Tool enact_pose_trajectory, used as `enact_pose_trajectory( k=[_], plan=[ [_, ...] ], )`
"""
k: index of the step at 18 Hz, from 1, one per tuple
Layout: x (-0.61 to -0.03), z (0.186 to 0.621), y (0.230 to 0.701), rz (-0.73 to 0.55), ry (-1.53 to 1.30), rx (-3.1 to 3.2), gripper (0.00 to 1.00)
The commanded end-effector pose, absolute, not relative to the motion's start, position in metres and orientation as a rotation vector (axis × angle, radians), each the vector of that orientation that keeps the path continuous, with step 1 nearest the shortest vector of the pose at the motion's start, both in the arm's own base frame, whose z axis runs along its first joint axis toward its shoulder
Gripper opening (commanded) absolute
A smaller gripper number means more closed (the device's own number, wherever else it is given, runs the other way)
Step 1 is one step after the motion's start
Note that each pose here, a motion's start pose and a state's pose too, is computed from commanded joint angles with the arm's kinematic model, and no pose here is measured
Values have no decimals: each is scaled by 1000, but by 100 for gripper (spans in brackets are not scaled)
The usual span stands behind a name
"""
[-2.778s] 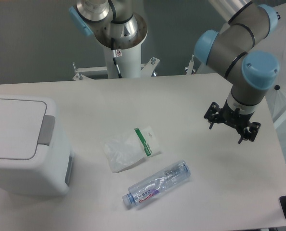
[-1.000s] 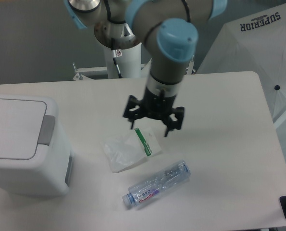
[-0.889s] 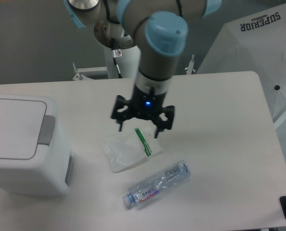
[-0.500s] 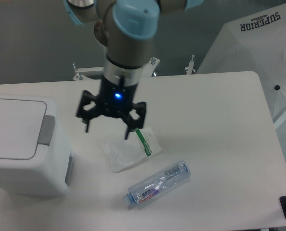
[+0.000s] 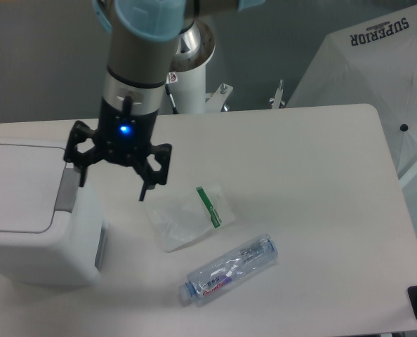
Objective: Open the trash can
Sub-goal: 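Lower the gripper onto the lid edge and push it open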
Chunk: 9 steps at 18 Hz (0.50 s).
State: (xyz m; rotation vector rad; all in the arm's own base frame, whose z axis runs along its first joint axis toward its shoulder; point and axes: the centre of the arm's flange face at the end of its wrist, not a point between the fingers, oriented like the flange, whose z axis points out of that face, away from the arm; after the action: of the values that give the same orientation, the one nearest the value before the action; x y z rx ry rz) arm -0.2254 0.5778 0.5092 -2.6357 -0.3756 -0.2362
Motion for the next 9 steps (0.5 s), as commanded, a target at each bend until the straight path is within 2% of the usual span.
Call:
enact_pose_trajectory(
  k=[9],
  plan=[
    [-226, 485, 578, -258, -374, -2664, 100]
  ],
)
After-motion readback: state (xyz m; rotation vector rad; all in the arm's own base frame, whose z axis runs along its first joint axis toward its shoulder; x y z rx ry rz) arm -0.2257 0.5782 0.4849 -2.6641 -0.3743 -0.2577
